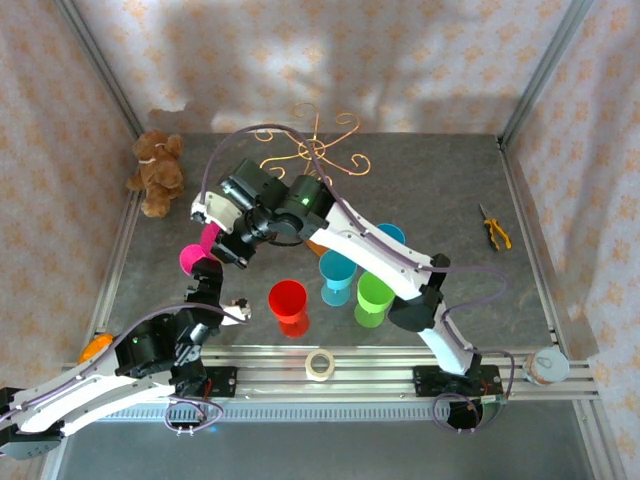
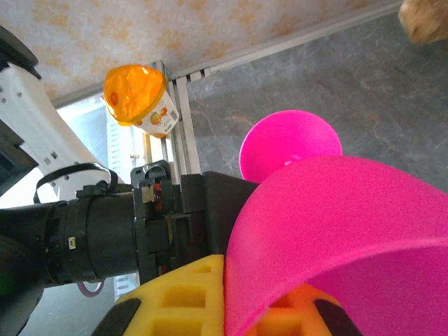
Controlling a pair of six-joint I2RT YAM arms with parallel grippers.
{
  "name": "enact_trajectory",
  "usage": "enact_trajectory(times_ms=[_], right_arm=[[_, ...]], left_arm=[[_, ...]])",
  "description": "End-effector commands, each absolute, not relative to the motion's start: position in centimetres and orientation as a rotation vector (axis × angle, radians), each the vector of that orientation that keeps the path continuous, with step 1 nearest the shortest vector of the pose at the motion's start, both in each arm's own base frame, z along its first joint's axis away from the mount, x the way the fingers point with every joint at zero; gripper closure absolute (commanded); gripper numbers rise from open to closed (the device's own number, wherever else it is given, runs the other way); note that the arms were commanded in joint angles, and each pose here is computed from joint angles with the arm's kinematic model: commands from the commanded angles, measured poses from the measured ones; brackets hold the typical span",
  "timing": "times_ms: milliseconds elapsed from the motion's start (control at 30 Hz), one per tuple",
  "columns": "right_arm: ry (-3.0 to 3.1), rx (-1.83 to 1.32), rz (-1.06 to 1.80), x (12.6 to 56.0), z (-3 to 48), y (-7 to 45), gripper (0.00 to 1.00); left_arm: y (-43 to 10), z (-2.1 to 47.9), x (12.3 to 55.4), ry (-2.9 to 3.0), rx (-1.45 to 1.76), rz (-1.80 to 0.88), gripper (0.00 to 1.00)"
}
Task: Take the wine glass off the wine glass rack
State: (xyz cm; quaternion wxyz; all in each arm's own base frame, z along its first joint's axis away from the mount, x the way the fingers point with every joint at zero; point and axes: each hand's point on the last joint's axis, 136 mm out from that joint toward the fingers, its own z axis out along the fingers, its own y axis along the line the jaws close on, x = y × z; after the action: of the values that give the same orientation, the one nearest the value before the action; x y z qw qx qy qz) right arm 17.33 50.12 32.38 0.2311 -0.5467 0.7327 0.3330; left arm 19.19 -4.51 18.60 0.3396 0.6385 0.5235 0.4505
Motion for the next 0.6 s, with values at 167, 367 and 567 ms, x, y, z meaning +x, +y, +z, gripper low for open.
enact_trajectory(times_ms=[167, 367, 567], right_arm=[[2.109, -1.461, 0.838, 16.8, 31.4, 49.3, 1.00], [2.132, -1.314, 0.689, 19.9, 31.7, 48.7, 1.00], [2.166, -1.215, 0.627, 21.5, 31.4, 48.3, 1.00]], left_arm=[[-3.5, 19.9, 19.2, 1.415, 1.494, 1.172, 0.01], [-2.7, 19.7, 18.7, 1.449, 1.444, 1.136, 0.01], [-1.3, 19.3, 17.9, 1.492, 1.387, 1.098, 0.01]])
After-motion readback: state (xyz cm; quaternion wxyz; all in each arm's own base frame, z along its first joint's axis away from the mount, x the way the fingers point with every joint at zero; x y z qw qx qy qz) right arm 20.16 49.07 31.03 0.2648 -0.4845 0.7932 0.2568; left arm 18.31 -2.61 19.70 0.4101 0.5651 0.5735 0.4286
